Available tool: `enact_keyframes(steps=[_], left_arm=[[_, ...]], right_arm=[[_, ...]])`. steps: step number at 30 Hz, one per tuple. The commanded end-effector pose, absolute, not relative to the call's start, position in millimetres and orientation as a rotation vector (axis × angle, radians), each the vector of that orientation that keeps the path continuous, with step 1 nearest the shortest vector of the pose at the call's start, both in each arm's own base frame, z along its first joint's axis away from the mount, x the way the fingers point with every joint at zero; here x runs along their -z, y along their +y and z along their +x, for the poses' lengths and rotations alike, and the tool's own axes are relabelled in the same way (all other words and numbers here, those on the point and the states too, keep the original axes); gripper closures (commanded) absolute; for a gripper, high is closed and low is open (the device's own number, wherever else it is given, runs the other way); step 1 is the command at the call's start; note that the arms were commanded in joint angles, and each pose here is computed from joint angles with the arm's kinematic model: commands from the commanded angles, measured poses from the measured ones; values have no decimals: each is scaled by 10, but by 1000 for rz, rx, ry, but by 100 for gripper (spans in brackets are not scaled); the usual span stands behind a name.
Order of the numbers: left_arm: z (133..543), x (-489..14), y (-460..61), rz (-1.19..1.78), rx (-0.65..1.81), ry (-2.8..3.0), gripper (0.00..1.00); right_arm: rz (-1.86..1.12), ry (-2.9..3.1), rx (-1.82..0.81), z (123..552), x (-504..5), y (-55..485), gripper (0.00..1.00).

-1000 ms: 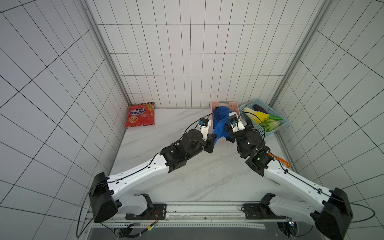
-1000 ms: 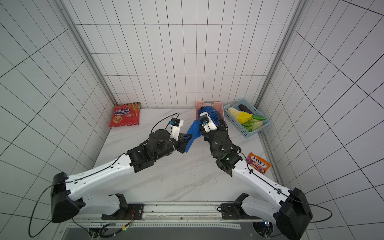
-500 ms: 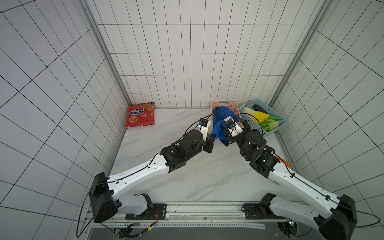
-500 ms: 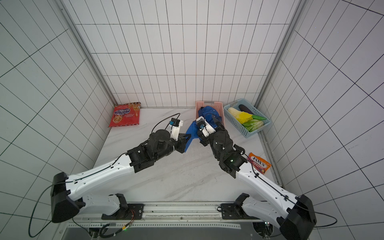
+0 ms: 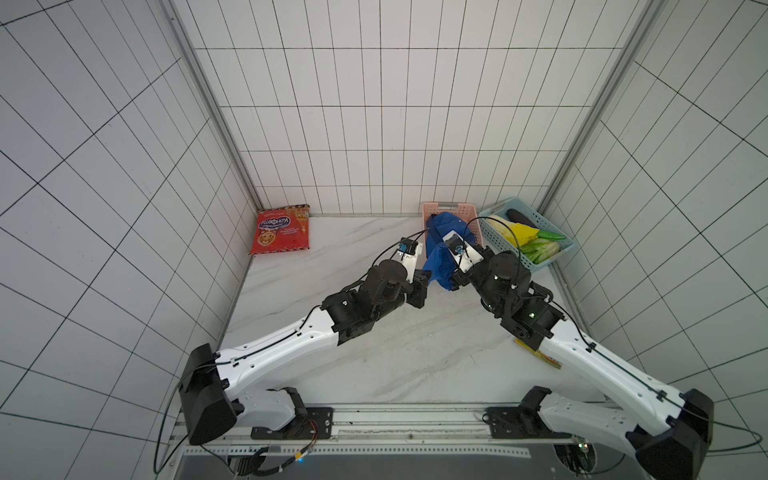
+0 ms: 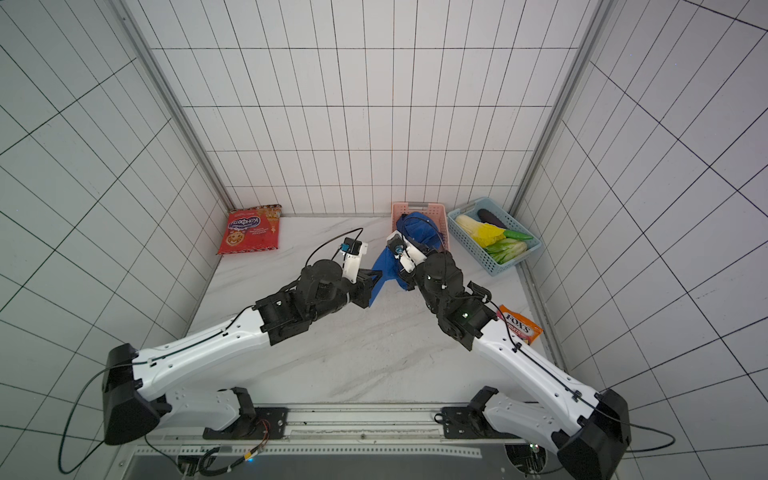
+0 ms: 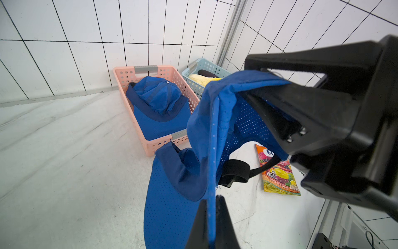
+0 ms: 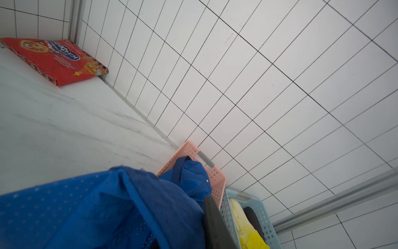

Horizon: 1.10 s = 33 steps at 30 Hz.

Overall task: Turn the baseball cap inside out
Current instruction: Turn over the baseball cap.

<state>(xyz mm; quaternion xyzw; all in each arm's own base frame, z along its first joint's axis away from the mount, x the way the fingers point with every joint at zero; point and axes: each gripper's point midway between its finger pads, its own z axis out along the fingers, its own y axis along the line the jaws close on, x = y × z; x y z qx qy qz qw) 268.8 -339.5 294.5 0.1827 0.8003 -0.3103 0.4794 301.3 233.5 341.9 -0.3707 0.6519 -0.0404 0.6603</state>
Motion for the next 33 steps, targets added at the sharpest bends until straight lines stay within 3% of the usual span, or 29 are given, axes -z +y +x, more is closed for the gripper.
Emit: enact_keyframes(steps=[1,8,20,33], left_arm=[[2694,-2999,-3343,452,719,1933,100],[2855,-3060,-2949,369,609,1914,100],[2816,-3255,-2638,470,857,1784,100],[2545,-3358,-3066,634,1244,1703,100]], right_arm=[[-899,1495,8,2927,-3414,2459,98],[-1055,1597,-388,2600,-3309,2658,100],[-1172,1860,-1304,2078,-3230,2945,100],[-1234,1914,-1711,1772,-3214,3185,100]])
